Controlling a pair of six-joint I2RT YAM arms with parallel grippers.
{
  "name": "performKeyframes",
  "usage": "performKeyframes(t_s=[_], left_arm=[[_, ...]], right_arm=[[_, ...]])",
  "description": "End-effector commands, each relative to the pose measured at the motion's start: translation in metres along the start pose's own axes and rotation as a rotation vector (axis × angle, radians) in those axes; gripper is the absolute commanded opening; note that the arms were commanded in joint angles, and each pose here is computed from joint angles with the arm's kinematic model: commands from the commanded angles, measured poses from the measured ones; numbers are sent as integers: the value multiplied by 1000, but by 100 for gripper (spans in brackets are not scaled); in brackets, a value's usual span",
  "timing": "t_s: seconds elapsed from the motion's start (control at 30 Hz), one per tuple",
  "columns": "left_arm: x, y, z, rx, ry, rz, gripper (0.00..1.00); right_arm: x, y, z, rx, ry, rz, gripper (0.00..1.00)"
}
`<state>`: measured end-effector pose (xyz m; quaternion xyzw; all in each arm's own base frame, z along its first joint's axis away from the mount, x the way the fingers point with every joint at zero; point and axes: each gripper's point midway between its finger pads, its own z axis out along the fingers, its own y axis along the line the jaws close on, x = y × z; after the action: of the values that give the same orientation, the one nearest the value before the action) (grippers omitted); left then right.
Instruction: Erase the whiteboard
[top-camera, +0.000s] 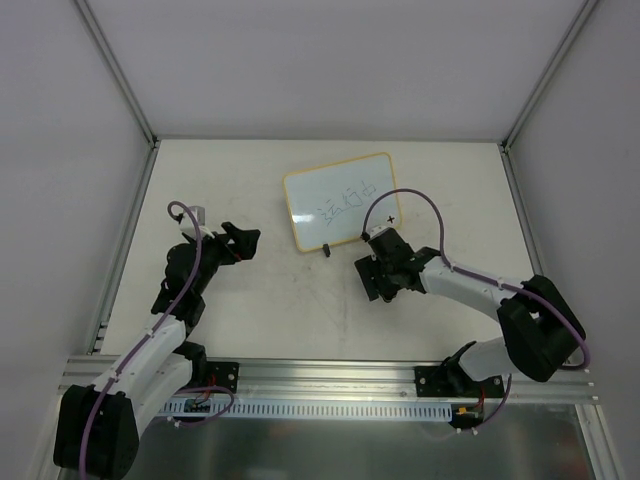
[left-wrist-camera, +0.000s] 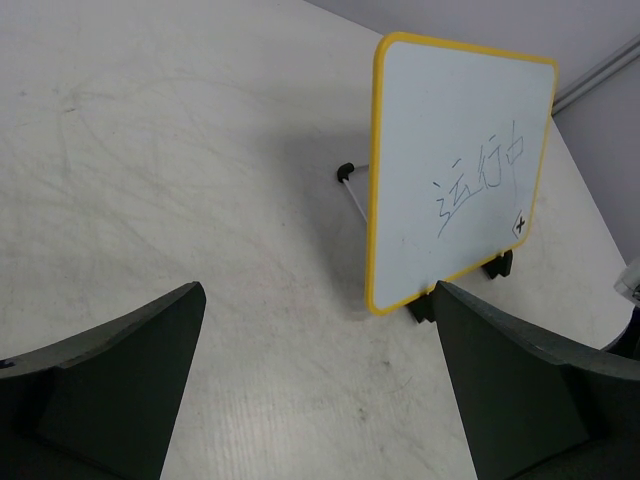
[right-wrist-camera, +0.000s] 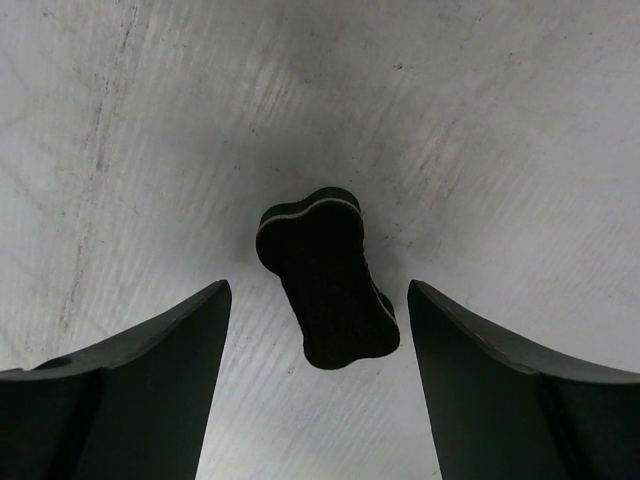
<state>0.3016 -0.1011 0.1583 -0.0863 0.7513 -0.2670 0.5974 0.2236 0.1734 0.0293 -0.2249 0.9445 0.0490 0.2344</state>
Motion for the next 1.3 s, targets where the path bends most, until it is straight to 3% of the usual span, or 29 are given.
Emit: performKeyframes(t_s=[0.0, 0.13, 0.4, 0.57, 0.6, 0.87, 0.93, 1.27], left_arm=[[-16, -8, -1, 32, -67, 0, 99], [-13, -5, -1, 23, -58, 1, 99], [-13, -4, -1, 22, -59, -5, 99], [-12, -2, -1, 18, -58, -6, 99], [-11, -2, -2, 17, -56, -6, 99], [-13, -1, -1, 11, -64, -3, 99], [-13, -3, -1, 23, -58, 4, 99], [-24, -34, 3, 201, -74, 54, 99]], right_arm=[[-12, 2, -3, 9, -7, -10, 74], [-8, 2, 3, 17, 27, -10, 74], [-6, 2, 4, 28, 46, -7, 56], [-3, 3, 4, 29, 74, -3, 53], [-4, 4, 4, 19, 73, 0, 48], [-2, 7, 6, 15, 80, 16, 34], [-3, 8, 7, 10, 84, 19, 27], [-30, 14, -17, -33, -21, 19, 29]])
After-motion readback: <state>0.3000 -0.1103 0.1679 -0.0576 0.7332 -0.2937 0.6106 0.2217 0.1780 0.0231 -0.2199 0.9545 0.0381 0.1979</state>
